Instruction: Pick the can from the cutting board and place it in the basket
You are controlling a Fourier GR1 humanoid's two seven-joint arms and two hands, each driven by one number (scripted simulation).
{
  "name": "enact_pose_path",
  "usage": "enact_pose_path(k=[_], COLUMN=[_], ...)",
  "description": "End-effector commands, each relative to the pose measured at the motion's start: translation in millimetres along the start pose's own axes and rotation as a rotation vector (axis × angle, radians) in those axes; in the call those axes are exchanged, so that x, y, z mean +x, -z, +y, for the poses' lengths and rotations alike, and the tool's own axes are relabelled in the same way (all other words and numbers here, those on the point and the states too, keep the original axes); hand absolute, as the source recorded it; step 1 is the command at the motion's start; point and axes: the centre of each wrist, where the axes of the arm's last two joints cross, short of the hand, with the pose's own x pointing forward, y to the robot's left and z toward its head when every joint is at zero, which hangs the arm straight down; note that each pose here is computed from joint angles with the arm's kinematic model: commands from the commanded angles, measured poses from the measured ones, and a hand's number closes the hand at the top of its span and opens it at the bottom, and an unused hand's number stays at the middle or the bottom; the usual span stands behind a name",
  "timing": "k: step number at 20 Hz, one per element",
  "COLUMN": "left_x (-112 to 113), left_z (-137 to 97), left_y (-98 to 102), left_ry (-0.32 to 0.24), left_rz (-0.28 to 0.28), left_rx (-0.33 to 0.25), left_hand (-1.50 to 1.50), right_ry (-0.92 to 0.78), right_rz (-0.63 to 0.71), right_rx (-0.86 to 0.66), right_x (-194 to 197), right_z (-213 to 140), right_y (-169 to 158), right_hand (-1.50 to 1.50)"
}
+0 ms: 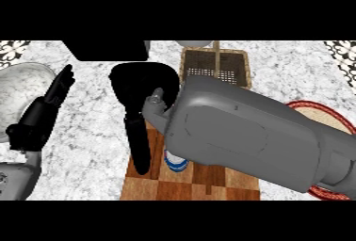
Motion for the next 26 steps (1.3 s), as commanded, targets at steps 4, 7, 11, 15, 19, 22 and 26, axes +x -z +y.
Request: enact_pose_path(k=[4,7,11,15,19,22,26], left_x=[10,5,-9,-6,-12,3,12], left_z=[10,3,-5,-2,2,-8,-2], left_y=[9,-3,-11,3,-12,5,-10], left_ry=[-0.003,0.004,-0.002,0.009,0.005,0.008,0.009], left_rz=[-0.022,-0.005,-0.006,-0.013,-0.002,-0.01,-0.01], left_rx=[0.011,-0.005,-0.002,0.0,-0.004,0.008,0.003], left_hand=[0.0,0.0,0.0,0.0,0.0,0.0,0.0], right_ry=[-0.129,-0.123,-0.169,-0.153,-0.159,-0.181,-0.159], right_rz=[0.145,0.187,0.212,0.199,0.219,0.226,0.182], right_rx=[0.106,0.146,0.169,0.166,0.159,0.126,0.125], right_x=[-18,-23,-32,-29,-39,-59,-58], right_z=[25,47,65,93,83,98,109], right_y=[21,43,52,49,48,61,60], right_hand=[-1.5,-1.5,-1.5,-1.5,-1.5,-1.5,-1.5])
